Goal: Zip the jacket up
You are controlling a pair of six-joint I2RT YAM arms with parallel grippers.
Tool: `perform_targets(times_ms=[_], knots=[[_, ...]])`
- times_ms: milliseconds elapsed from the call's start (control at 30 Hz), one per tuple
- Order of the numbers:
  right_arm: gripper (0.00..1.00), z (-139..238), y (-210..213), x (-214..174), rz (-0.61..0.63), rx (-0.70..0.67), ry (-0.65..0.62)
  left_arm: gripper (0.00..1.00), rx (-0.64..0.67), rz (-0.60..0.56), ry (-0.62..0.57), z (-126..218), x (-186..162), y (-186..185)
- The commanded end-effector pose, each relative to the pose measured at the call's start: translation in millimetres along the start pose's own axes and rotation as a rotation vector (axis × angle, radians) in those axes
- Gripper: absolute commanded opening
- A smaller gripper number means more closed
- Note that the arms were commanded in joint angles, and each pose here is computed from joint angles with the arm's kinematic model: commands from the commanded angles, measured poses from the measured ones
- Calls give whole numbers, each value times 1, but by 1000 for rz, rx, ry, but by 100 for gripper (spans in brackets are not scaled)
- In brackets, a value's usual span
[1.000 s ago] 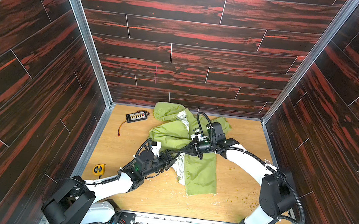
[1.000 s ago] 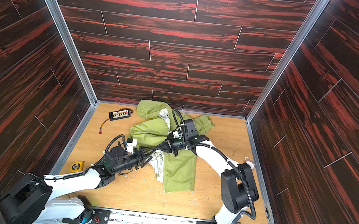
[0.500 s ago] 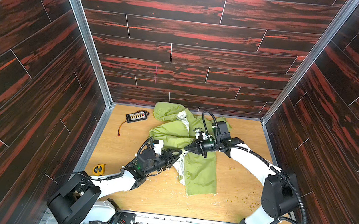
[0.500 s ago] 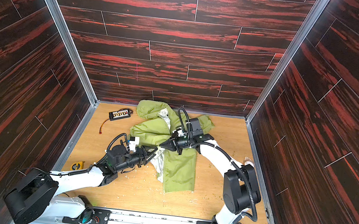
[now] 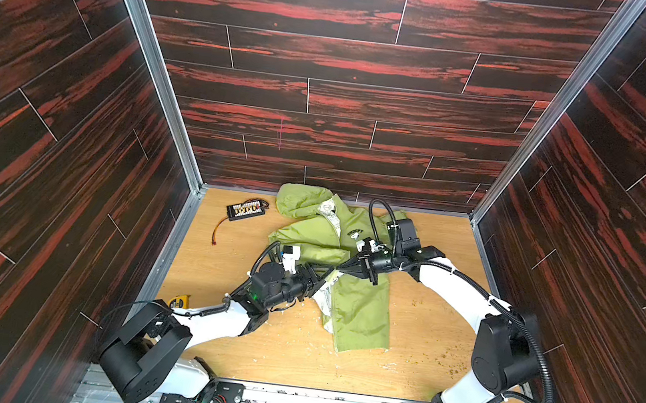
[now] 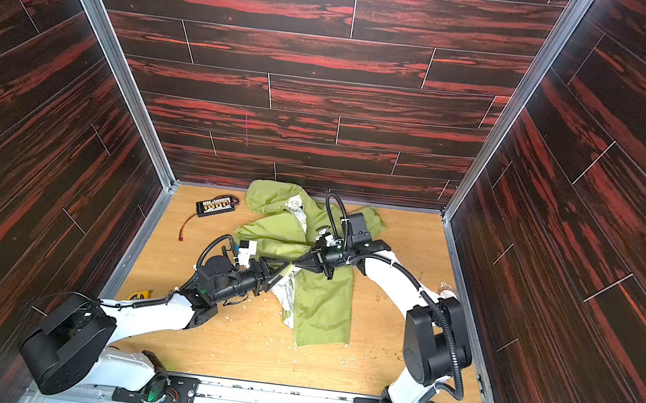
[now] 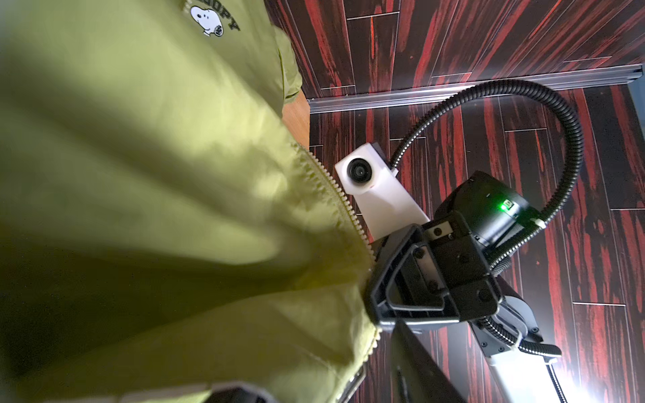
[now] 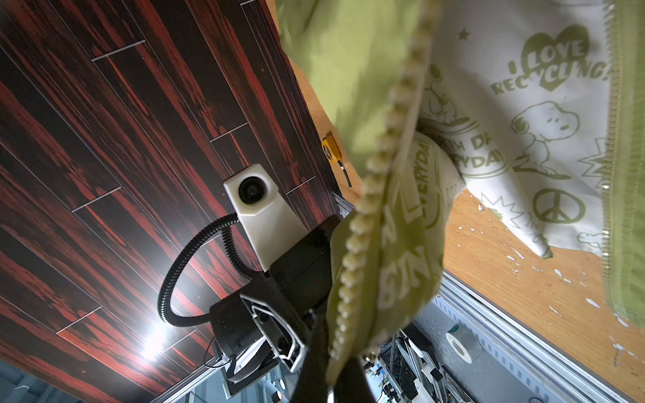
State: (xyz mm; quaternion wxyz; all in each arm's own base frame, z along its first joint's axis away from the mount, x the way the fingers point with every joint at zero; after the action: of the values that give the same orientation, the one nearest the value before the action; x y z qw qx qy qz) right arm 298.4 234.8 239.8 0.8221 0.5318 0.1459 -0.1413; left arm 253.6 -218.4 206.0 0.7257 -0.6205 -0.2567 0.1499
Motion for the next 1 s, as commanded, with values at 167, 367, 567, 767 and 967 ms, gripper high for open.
perform_targets(times_ms=[167,367,567,767,967], knots=[[0,19,22,-13,64,42,2,43,-114,-48,79,-14,4,-27],[0,25,22,-9,62,48,-6,36,-122,-46,117,-20,2,-26],[0,33,23,-4,60,54,-15,32,-124,-38,119,-21,2,-25],[0,36,24,-2,65,54,-14,25,-127,-38,132,-27,4,-25],[0,40,23,0,63,58,-17,21,-158,-38,153,-36,5,-29]])
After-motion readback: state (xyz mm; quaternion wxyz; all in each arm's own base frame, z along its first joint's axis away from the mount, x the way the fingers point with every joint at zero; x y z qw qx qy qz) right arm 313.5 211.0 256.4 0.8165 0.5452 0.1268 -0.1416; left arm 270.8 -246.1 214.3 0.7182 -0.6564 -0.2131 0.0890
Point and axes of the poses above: each gripper's point midway between its finger pads, its own z axis back along the fingers, its own y axis along the line the jaws close on, x = y × z, the point moved 8 cm from there along z, back along the fingers, and after that the axes turned 4 degrees about -z, right-handed, at the moved point
